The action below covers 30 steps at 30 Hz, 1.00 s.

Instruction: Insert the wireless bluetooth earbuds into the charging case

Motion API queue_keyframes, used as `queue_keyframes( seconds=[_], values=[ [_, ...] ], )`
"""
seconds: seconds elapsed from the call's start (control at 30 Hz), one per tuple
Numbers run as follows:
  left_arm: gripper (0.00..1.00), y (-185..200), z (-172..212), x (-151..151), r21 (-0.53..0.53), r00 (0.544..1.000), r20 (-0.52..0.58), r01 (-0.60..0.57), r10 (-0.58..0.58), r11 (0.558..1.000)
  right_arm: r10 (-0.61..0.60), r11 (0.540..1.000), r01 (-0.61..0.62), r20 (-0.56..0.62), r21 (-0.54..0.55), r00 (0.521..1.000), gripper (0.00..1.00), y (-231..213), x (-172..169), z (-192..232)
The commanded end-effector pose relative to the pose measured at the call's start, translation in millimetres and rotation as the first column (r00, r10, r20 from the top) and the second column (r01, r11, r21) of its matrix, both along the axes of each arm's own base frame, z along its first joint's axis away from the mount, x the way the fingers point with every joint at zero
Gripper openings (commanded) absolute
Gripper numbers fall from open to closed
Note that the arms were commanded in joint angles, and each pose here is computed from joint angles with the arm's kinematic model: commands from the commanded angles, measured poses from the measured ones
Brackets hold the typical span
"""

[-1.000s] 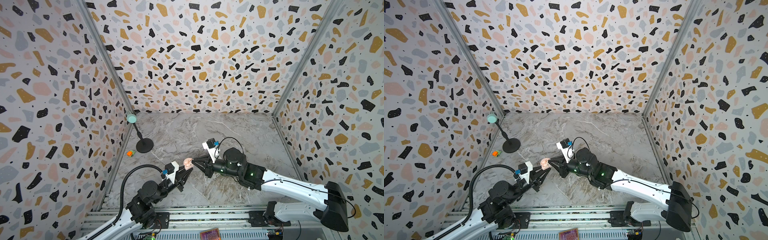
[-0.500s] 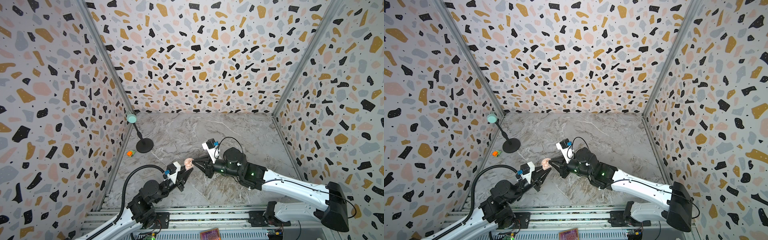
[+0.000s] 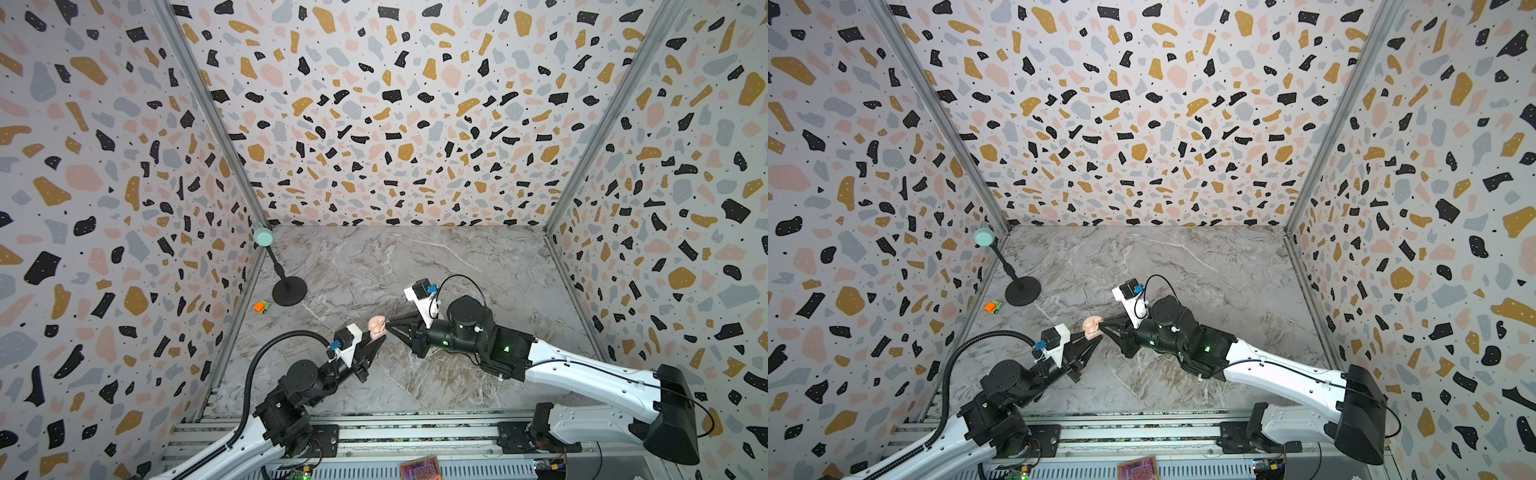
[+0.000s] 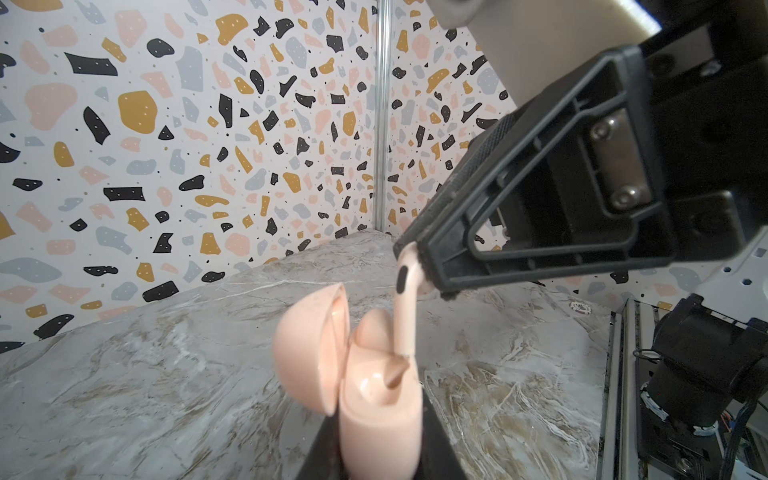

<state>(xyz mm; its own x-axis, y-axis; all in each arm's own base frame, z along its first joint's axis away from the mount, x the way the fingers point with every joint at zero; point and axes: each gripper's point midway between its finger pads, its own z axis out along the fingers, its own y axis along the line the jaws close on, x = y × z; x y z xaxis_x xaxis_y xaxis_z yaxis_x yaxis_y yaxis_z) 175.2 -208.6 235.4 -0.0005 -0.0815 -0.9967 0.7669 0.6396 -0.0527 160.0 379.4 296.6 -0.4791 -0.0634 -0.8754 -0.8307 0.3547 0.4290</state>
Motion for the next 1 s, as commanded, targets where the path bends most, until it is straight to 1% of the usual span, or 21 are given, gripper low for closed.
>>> queue_keyframes(
  seconds=[0.0,0.37,0.77,0.97],
  values=[
    [0.00,-2,13,-4,-0.026,0.999,0.042,0.020,-0.019,0.999,0.015,0.999,-0.016,0.038,0.043,0.999,0.16,3,-3,26],
    [0.00,-3,12,-5,-0.026,0.999,0.040,0.028,-0.027,0.999,0.011,1.000,-0.011,0.042,0.011,0.999,0.16,7,-4,16],
    [0.00,-2,13,-6,-0.011,0.997,0.068,0.026,-0.025,1.000,-0.001,1.000,0.001,0.051,0.007,0.999,0.16,1,-5,18],
    [0.00,-3,12,-8,-0.004,0.997,0.073,0.034,-0.033,0.999,0.020,1.000,-0.020,0.049,-0.011,0.999,0.16,5,-7,14]
  ],
)
